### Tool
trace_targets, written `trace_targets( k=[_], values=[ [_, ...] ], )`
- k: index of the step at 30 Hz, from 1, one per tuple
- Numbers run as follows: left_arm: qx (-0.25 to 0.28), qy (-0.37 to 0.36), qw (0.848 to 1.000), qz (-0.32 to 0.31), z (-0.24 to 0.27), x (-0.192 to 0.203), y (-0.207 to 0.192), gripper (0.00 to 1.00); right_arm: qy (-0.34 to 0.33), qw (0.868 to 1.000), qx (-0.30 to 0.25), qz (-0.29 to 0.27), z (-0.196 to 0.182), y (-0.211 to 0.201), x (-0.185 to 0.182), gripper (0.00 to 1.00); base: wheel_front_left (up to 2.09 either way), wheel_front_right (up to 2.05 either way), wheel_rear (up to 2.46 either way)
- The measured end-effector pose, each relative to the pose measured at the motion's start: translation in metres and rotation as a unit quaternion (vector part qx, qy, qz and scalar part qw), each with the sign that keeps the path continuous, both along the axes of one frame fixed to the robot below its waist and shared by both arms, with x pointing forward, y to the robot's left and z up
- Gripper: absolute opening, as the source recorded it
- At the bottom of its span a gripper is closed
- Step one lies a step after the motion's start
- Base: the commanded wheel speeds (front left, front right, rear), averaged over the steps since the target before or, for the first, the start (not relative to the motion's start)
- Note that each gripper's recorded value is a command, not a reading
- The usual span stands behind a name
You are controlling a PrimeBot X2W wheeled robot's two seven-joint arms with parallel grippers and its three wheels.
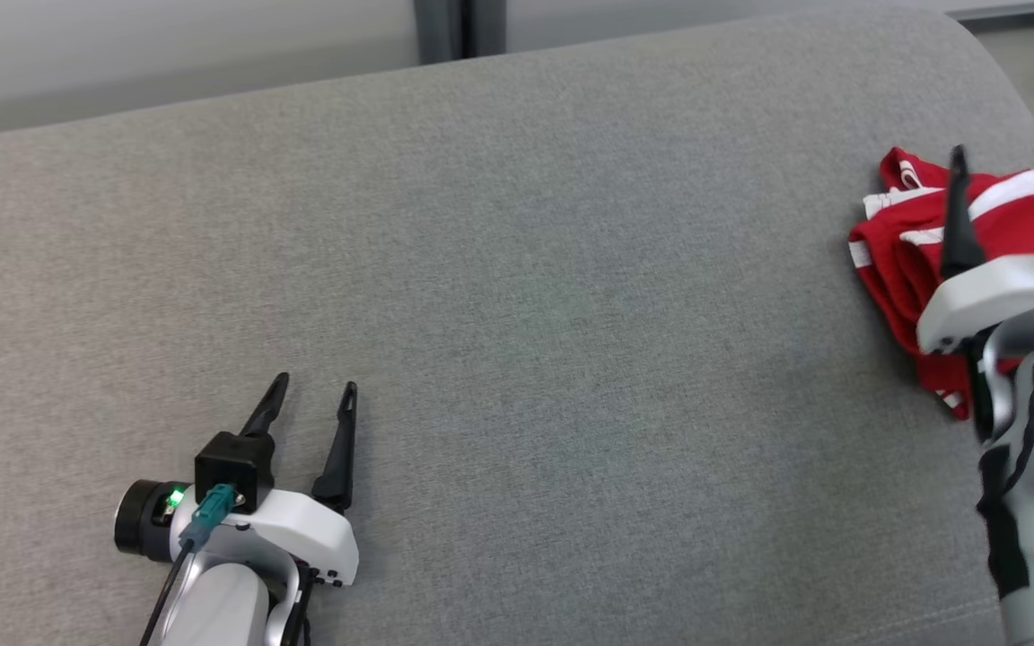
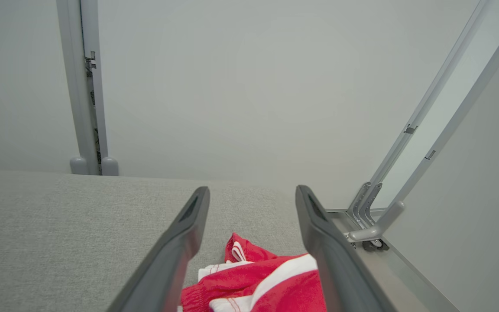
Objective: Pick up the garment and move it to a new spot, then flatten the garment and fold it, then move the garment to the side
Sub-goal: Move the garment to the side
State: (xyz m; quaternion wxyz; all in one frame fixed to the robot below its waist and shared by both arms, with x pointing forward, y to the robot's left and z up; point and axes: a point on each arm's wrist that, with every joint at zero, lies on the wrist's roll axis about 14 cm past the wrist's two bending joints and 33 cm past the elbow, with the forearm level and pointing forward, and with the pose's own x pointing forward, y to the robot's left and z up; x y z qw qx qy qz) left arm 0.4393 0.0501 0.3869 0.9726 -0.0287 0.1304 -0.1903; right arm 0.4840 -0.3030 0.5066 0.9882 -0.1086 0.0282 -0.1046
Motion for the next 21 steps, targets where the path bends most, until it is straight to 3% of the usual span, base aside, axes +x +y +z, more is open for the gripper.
trace_targets(
  k=[11, 21],
  values=[
    [-0.001, -0.014, 0.996, 0.089, 0.020, -0.014, 0.052, 1.00, -0.001, 0.992, 0.082, 0.094, -0.024, 0.085, -0.022, 1.00, 0.00, 0.00, 0.00],
    [0.003, -0.023, 0.985, 0.171, 0.032, -0.041, 0.101, 1.00, 0.016, 0.980, 0.108, 0.166, -0.038, 0.142, -0.045, 1.00, 0.00, 0.00, 0.00]
  ],
)
